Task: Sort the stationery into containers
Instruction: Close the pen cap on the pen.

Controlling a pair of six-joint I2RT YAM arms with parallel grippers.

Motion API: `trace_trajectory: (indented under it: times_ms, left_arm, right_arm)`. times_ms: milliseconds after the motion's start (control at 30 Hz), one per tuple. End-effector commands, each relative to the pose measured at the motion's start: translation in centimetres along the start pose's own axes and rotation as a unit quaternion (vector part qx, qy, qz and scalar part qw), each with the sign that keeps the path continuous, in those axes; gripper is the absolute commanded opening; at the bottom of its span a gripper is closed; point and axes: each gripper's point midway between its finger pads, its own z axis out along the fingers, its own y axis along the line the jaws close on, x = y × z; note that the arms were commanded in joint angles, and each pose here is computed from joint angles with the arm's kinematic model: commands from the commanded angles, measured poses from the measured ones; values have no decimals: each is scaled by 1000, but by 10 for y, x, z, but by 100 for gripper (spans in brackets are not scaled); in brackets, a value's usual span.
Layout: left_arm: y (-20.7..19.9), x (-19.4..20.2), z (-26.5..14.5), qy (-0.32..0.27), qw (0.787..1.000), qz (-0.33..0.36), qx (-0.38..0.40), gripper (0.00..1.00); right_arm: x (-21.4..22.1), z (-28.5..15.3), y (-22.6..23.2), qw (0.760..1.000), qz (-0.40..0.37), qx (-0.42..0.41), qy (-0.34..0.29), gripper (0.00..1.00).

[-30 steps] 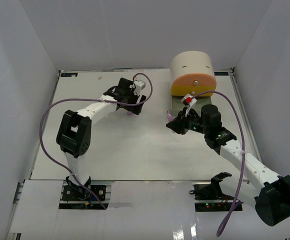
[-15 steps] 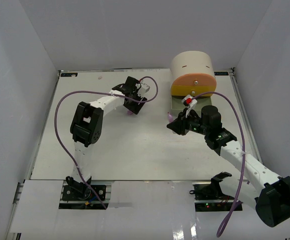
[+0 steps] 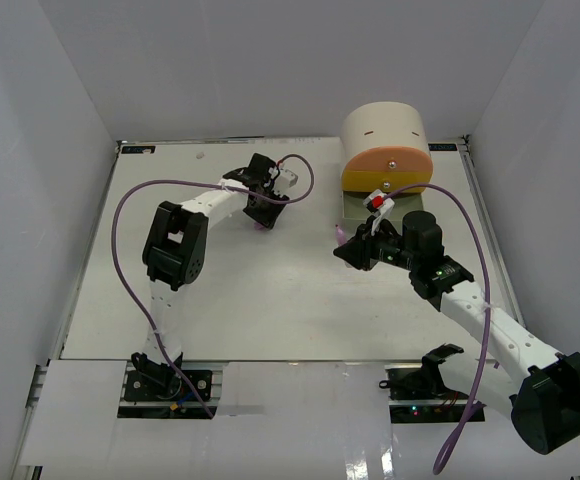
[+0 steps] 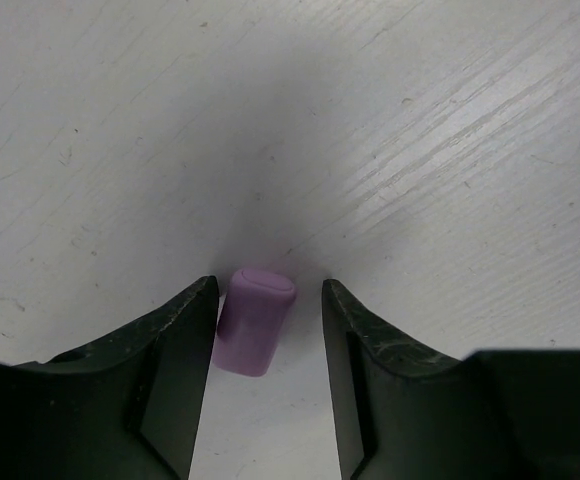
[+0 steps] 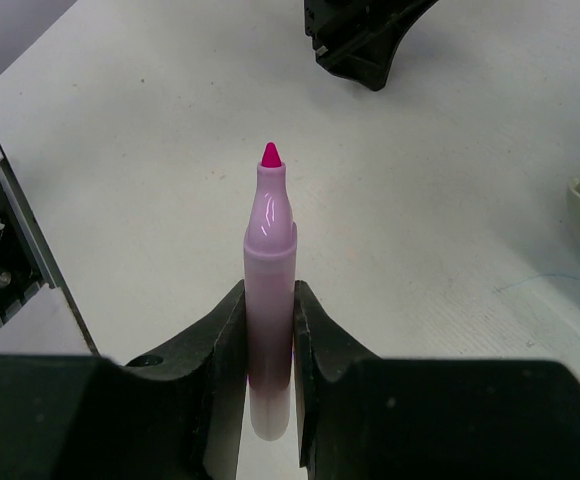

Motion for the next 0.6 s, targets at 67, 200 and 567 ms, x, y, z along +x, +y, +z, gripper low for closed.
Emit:
trace_trajectory:
  times_ms: [67, 200, 567]
  left_arm:
    - [-7, 5, -8, 11, 1000, -9, 19, 54]
    - [-9, 7, -10, 11, 999, -22, 22, 44]
    - [-24, -24, -49, -65, 985, -158, 32, 0]
  right_arm:
    - [-5, -3, 1, 1000, -16, -2, -13, 8]
    - [-5, -2, 0, 1000, -15, 1, -12, 8]
    - [-12, 0, 8, 999, -18, -17, -20, 8]
